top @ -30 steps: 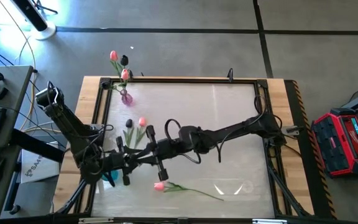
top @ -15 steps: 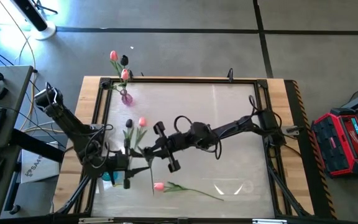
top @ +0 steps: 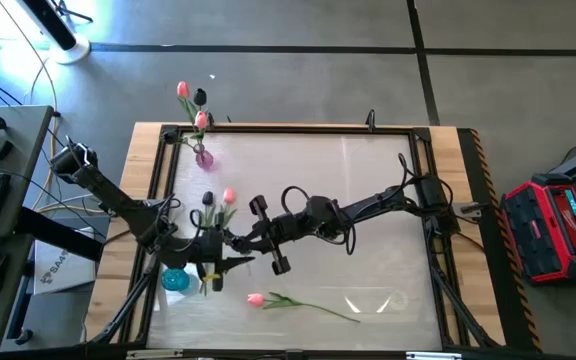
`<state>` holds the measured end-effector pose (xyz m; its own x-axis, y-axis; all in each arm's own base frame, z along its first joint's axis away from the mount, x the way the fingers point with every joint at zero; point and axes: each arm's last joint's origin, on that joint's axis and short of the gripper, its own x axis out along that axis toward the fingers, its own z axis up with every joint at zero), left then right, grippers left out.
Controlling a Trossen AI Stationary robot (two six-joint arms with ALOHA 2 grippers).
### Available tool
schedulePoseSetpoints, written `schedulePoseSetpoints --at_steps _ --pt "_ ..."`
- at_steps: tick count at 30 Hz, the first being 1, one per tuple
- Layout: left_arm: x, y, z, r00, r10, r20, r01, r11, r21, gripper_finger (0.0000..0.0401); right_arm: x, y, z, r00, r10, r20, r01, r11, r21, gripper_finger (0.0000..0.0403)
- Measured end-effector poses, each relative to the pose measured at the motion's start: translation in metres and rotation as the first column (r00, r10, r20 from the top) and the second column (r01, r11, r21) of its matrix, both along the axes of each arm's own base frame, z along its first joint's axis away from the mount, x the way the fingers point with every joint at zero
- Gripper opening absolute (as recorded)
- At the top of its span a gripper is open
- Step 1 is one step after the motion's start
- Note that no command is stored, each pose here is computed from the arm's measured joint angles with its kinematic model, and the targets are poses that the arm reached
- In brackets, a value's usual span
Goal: Sort flowers into vase by color
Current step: Put the black flower into the blue glass vase
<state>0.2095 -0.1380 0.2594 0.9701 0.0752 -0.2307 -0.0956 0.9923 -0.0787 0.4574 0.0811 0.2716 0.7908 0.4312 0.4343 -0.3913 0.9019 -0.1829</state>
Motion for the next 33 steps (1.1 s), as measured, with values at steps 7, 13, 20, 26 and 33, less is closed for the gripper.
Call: schedulePoseSetpoints --at_steps 7,13,20,26,33 --pt "-0.001 -0.003 -0.001 0.999 -0.036 -0.013 0.036 0.999 -0.017 0.0112 -0.002 0.0 0.002 0.996 0.092 0.021 -0.091 0.995 -0.033 0.0" --pt "-0.002 -0.003 -0.002 0.999 -0.037 -0.022 0.037 0.999 -0.029 0.0091 -0.001 -0.01 0.003 0.997 0.072 0.027 -0.071 0.997 -0.024 0.0" --pt "-0.002 -0.002 -0.002 0.999 -0.028 -0.02 0.027 0.999 -0.028 0.0076 -0.001 -0.011 0.003 0.997 0.068 0.029 -0.067 0.997 -0.029 0.0" --pt "-0.002 -0.001 -0.002 1.0 0.001 -0.017 -0.001 1.0 -0.011 0.0066 -0.001 -0.012 0.003 0.997 0.066 0.031 -0.065 0.997 -0.03 0.0" --pt "-0.004 0.0 -0.008 0.997 0.006 -0.076 -0.004 0.999 0.036 0.0005 -0.001 -0.011 0.002 0.993 0.116 -0.006 -0.116 0.993 0.0 0.0001"
